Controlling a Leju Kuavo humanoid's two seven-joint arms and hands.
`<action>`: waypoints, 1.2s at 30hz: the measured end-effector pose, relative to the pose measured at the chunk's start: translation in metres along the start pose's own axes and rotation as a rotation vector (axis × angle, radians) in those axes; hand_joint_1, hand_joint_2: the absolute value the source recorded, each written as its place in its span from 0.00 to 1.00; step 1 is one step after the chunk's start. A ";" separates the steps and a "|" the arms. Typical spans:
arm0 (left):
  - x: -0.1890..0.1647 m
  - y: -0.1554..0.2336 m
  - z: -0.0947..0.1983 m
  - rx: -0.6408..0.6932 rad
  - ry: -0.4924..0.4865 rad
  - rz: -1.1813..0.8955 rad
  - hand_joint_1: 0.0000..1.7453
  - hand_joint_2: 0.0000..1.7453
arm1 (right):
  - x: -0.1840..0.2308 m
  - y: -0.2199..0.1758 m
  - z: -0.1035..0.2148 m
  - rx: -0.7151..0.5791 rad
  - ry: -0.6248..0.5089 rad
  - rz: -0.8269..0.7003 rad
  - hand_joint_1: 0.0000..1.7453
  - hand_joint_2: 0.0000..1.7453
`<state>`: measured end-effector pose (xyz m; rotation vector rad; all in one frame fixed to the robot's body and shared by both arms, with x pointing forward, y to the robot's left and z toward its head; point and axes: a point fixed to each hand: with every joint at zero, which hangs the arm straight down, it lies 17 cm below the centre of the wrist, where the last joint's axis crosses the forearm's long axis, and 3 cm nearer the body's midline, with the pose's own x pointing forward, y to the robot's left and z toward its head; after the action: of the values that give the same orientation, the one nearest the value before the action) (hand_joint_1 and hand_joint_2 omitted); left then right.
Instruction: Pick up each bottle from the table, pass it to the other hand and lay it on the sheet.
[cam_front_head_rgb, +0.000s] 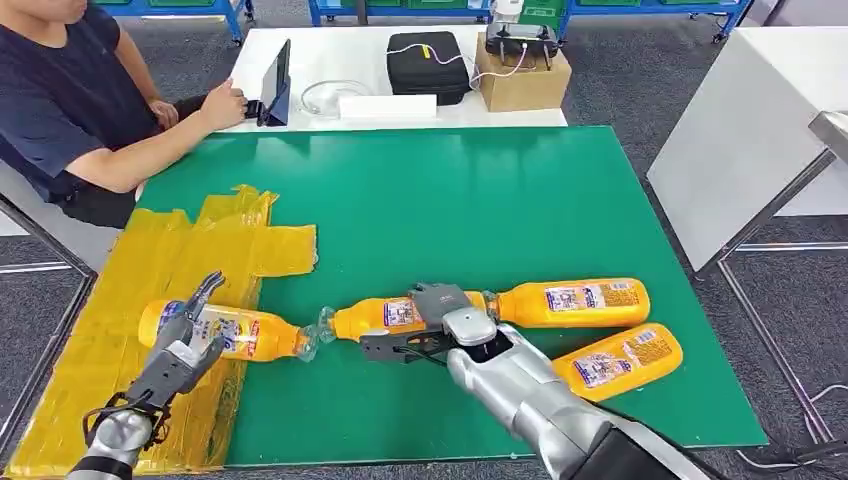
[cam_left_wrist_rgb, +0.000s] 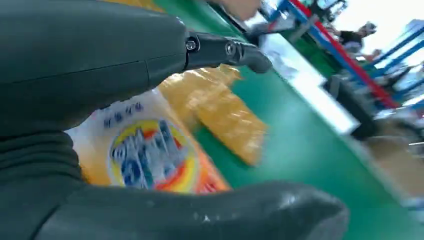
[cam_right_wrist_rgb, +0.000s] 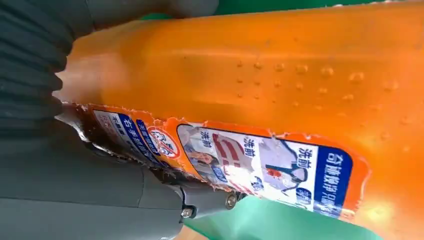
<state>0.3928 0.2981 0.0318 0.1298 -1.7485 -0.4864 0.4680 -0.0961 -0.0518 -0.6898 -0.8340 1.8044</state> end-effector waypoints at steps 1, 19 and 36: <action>0.005 0.000 -0.002 0.002 -0.012 0.011 0.00 0.00 | 0.000 0.000 0.000 -0.002 0.001 -0.001 1.00 1.00; 0.085 -0.028 0.012 0.108 -0.095 0.810 0.00 1.00 | 0.077 -0.158 0.083 -0.765 -0.387 -0.599 1.00 1.00; 0.164 -0.064 0.011 0.053 -0.257 0.933 0.00 1.00 | 0.143 -0.184 0.134 -0.729 -0.647 -0.792 1.00 1.00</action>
<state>0.3316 0.1865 0.1537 -0.7147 -1.8461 0.2397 0.4155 0.0570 0.1632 -0.1135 -1.9261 0.9485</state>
